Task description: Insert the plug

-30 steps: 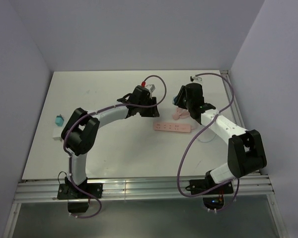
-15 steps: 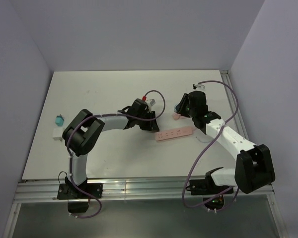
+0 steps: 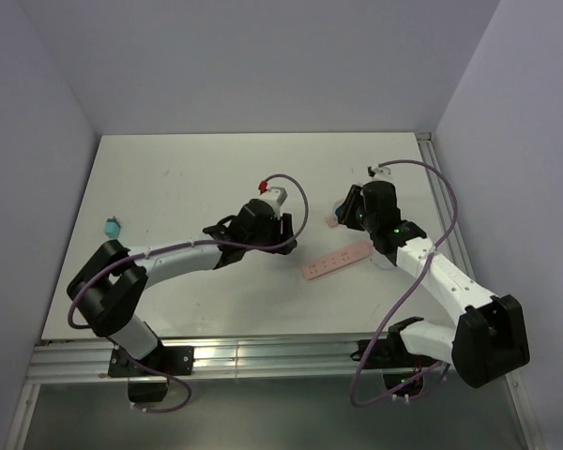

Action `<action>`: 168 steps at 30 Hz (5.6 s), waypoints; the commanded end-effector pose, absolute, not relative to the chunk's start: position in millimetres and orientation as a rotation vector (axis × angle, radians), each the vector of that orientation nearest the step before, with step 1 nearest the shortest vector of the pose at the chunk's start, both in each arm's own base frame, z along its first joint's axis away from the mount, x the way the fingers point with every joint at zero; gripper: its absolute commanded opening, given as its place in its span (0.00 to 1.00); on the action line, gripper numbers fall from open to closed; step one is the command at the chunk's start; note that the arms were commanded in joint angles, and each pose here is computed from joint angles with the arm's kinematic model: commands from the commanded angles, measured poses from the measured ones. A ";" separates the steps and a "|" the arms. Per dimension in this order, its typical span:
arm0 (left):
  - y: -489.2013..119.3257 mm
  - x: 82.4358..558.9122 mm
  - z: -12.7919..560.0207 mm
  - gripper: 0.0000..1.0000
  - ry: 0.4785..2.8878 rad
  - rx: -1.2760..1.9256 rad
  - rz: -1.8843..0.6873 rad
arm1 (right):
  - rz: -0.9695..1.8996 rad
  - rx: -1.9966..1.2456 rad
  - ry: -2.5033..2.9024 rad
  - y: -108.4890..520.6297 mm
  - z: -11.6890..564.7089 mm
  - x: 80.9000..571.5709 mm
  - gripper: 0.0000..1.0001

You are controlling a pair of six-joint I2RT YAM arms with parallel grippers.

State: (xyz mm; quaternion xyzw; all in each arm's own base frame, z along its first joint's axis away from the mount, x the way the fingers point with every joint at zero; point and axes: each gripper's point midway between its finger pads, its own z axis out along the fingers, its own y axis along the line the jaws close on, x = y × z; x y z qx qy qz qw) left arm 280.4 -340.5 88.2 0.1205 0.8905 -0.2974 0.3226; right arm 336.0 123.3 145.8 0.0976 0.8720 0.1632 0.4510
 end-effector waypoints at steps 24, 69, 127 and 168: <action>-409.8 214.3 97.4 0.61 1.710 0.936 -0.335 | 0.377 0.320 2.022 82.3 214.9 290.2 0.00; -415.3 227.2 45.2 0.00 1.837 1.031 -0.591 | 0.445 0.232 2.121 97.5 190.4 280.4 0.00; -348.9 248.3 20.3 0.01 2.052 0.897 -0.694 | 0.213 -0.153 2.433 158.9 71.6 273.9 0.00; -327.8 264.3 41.8 0.00 2.017 0.715 -0.746 | 0.055 -0.180 2.754 217.4 -46.4 197.1 0.00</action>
